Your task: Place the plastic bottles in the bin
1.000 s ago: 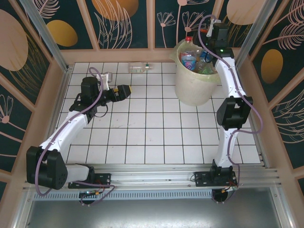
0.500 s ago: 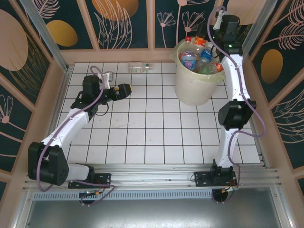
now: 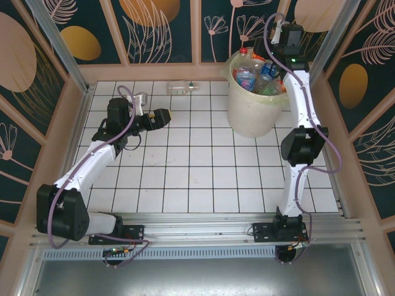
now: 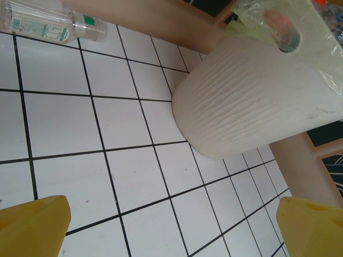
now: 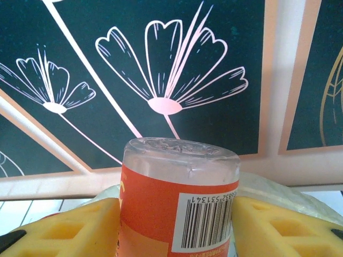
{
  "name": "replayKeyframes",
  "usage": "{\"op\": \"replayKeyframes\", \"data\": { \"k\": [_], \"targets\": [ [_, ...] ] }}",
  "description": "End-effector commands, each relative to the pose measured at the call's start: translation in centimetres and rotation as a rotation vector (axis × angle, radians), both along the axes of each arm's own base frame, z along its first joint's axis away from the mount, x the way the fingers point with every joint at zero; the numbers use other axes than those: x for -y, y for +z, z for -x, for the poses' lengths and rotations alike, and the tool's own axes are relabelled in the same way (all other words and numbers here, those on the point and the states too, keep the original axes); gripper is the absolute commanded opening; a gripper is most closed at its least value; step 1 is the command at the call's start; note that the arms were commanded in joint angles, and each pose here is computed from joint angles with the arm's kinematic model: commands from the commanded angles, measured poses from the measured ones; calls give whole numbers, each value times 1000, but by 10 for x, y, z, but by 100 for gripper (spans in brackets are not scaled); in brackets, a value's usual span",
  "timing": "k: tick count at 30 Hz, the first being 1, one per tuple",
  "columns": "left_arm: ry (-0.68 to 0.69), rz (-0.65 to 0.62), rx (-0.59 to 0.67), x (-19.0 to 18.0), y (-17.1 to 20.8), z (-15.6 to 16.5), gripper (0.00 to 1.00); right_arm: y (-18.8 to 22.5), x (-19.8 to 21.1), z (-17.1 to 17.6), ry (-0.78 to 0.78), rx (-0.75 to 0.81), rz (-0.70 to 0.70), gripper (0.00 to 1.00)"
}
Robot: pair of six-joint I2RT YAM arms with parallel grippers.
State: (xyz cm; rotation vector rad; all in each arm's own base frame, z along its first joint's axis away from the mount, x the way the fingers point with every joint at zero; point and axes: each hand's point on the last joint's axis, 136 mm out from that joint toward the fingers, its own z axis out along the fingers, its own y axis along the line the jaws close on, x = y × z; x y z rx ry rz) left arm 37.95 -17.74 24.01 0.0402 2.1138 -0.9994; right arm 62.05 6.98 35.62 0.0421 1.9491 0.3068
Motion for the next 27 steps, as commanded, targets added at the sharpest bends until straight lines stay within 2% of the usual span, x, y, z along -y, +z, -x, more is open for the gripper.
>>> {"op": "replayKeyframes", "data": {
  "k": [1,4,12,16,22,27],
  "targets": [
    [-5,-16,30,1,7,-3,99,-54,-9,0,-17,-127,90,56],
    [-5,-17,28,1,6,-2,99,-60,-15,5,-2,-137,86,50],
    [0,-30,30,0,4,-5,99,-70,-18,25,3,-149,60,48],
    [0,-37,26,0,1,-7,99,-61,-18,38,5,-129,41,45],
    [2,-47,24,1,-2,-14,99,-29,-17,42,12,-71,27,52],
    [27,-72,37,-1,-2,-27,99,13,-15,36,16,-3,4,62]
  ]
}}
